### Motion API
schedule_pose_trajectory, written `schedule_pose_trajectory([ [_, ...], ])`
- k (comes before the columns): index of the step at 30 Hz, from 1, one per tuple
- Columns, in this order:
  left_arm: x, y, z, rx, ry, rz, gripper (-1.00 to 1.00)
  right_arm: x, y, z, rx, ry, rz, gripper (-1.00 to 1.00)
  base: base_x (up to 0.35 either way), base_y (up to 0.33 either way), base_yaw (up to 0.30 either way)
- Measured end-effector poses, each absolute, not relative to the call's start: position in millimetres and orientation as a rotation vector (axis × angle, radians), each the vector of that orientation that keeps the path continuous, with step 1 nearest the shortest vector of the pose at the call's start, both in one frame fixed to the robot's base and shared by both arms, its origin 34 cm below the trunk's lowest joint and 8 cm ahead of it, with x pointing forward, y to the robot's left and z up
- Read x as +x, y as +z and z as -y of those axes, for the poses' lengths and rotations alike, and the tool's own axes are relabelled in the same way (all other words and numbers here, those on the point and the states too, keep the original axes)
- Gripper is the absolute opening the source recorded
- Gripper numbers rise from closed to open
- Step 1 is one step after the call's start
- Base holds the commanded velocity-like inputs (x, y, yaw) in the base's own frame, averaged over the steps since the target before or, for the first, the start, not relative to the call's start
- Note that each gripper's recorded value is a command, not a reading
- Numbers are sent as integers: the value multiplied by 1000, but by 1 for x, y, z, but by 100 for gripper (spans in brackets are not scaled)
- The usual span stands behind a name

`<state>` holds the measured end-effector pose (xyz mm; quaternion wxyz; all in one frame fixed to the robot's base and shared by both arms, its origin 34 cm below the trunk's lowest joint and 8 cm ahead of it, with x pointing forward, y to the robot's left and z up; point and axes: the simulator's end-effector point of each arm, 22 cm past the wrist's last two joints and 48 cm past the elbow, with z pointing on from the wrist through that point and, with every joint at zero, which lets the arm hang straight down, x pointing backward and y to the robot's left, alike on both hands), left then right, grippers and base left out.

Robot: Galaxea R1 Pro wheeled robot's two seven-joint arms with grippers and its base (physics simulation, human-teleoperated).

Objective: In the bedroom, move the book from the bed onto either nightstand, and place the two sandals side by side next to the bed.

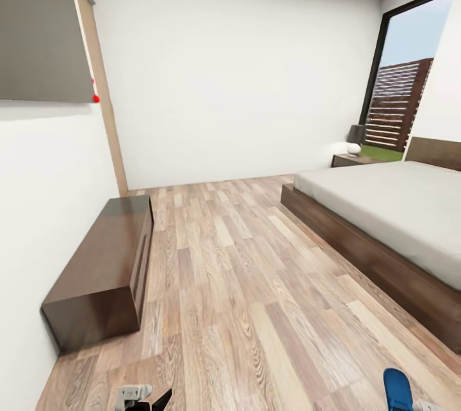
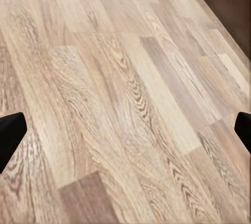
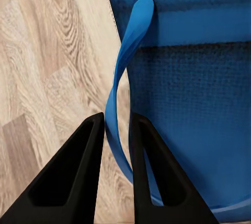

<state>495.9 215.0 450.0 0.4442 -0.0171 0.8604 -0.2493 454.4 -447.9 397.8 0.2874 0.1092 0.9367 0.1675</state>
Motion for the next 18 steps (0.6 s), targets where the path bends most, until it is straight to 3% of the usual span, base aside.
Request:
schedule_pose_trajectory([
  [12,494,447,-214,-44,-620,-2140,100,457,399,441,282,481,-2499,-100,0,0,-258],
  [18,494,446,-214,-46,-623,-2145,100,458,411,411,228,660,-2459,-100,0,0,-241],
])
